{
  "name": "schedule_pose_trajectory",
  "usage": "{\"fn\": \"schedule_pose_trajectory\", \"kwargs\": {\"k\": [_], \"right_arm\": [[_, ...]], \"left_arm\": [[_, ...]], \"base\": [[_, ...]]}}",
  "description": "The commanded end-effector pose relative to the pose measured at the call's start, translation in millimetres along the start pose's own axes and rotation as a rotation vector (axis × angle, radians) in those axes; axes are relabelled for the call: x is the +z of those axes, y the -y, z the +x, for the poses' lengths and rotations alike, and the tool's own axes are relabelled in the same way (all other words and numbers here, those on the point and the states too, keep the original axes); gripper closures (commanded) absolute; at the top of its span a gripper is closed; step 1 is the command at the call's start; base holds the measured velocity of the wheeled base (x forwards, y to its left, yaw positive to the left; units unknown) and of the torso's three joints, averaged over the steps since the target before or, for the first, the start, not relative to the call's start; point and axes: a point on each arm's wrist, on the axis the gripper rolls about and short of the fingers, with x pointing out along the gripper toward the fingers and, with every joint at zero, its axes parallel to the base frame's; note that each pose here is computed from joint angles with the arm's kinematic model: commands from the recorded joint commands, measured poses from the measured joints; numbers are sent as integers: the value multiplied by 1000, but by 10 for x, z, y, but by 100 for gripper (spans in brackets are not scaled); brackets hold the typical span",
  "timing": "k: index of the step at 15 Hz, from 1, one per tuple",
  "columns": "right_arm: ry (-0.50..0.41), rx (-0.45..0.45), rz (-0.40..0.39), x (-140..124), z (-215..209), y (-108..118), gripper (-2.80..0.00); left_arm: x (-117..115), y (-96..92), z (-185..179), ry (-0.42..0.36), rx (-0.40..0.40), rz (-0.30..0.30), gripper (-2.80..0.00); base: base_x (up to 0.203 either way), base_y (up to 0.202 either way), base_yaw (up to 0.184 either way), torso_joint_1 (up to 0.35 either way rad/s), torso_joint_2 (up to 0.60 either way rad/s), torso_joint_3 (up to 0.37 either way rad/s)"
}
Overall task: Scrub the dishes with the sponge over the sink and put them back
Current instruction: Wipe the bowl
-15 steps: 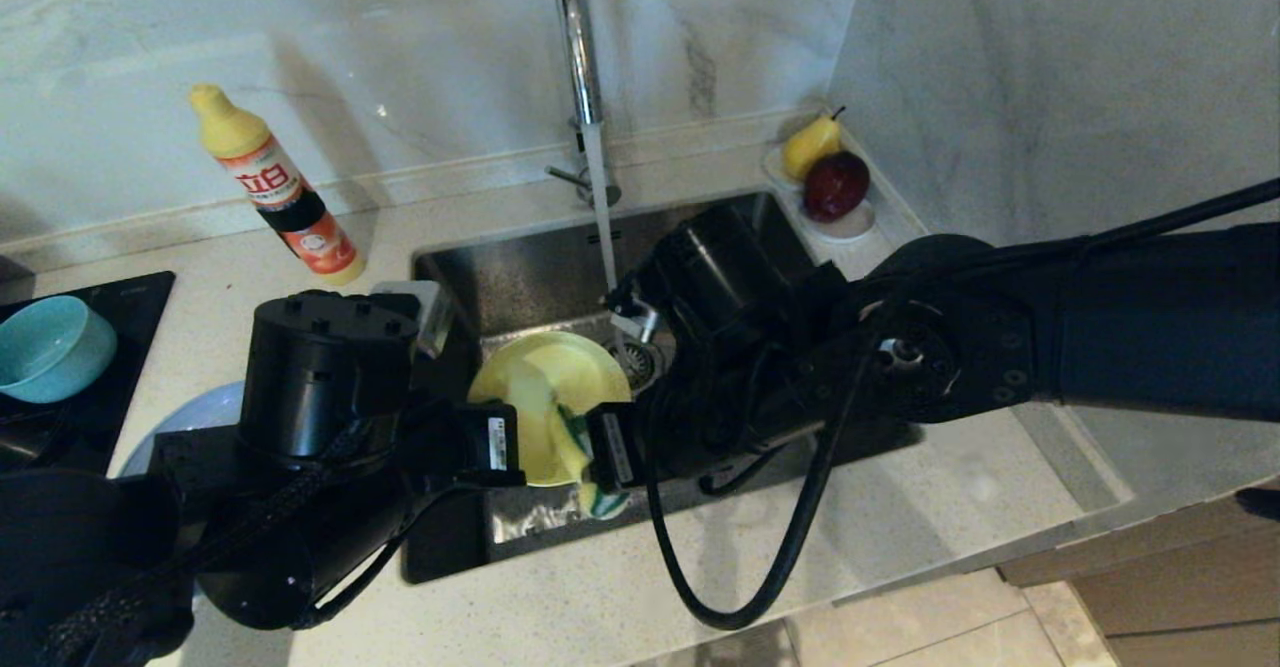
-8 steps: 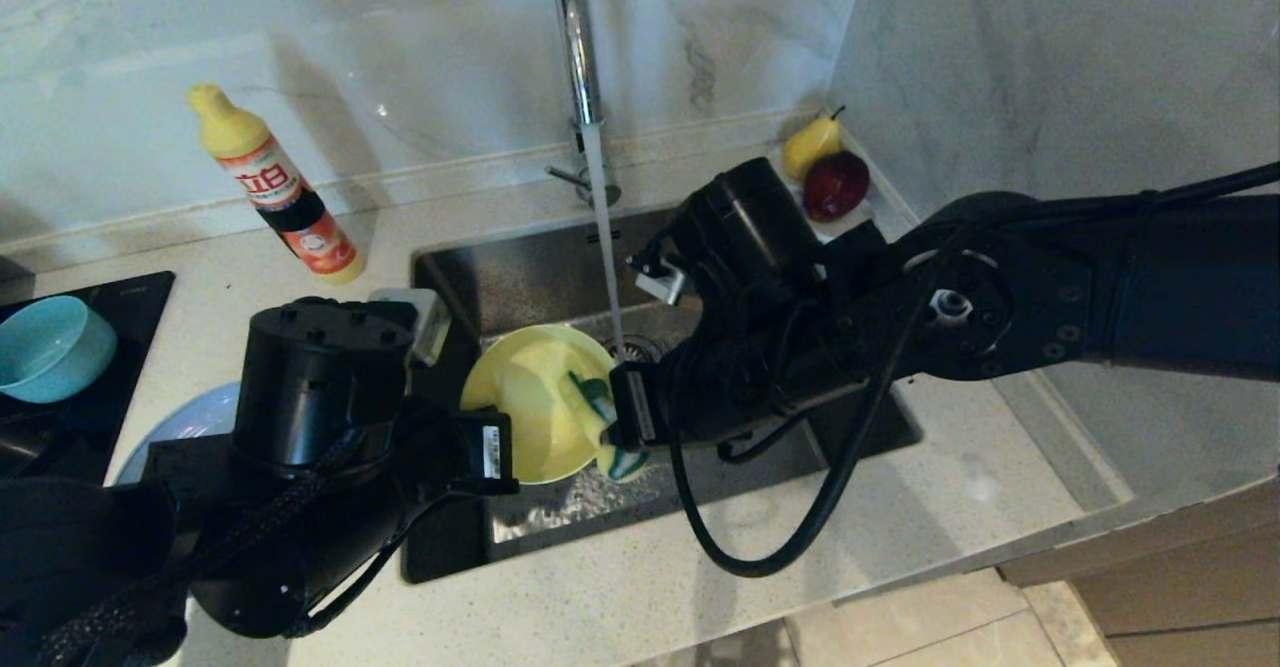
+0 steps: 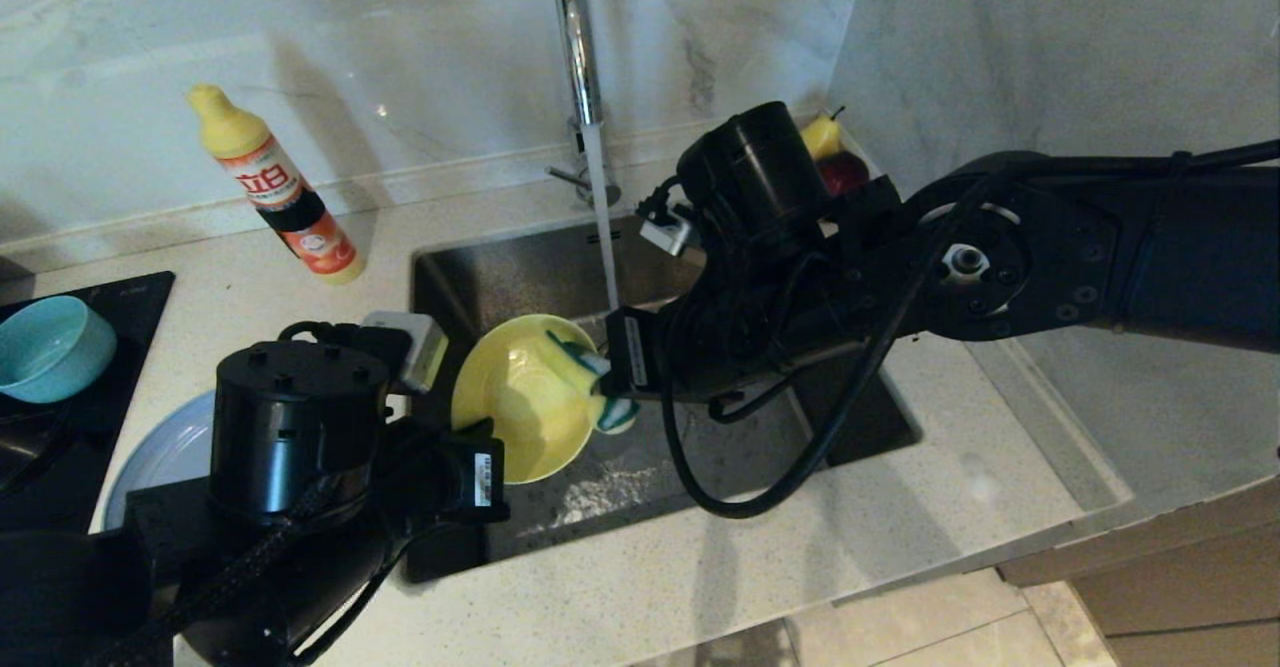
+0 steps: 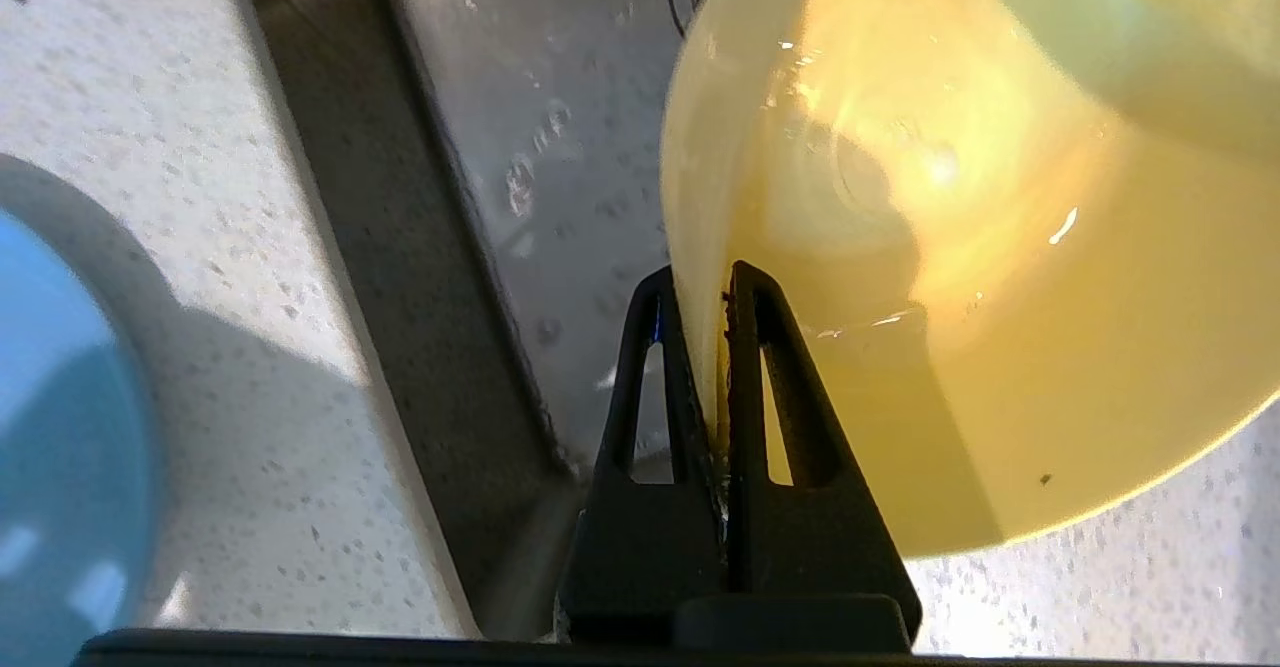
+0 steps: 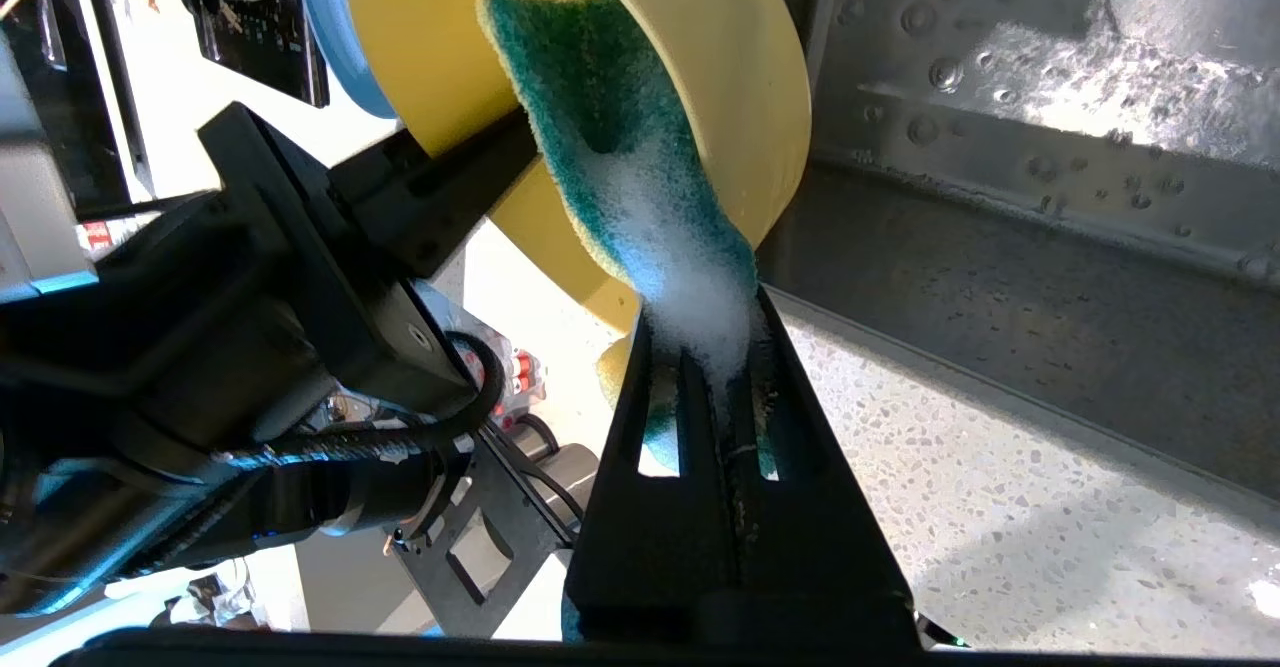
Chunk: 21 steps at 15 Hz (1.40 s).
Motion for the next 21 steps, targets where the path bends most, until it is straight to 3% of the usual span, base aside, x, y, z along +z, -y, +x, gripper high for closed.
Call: {"fn": "schedule_pose_trajectory", "kwargs": {"k": [1, 5, 10, 15, 21], "right_arm": [[-5, 1, 5, -3, 26, 13, 0], [-10, -1, 13, -19, -79, -8, 0], [-44, -22, 28, -69, -87, 18, 0], [-34, -17, 27, -60, -166, -10, 0], [-25, -6, 15, -64, -287, -102, 0]], "left_arm": [[8, 54, -25, 11, -32, 1, 0], [107, 70, -14, 89, -39, -45, 0], [216, 42, -66, 112, -40, -76, 0], [285, -15, -187, 75, -34, -66, 0], [275, -67, -19, 60, 38, -65, 0]], "base": [[0, 0, 0, 0, 0, 0], [0, 0, 0, 0, 0, 0], [0, 0, 0, 0, 0, 0], [0, 0, 0, 0, 0, 0], [0, 0, 0, 0, 0, 0]]}}
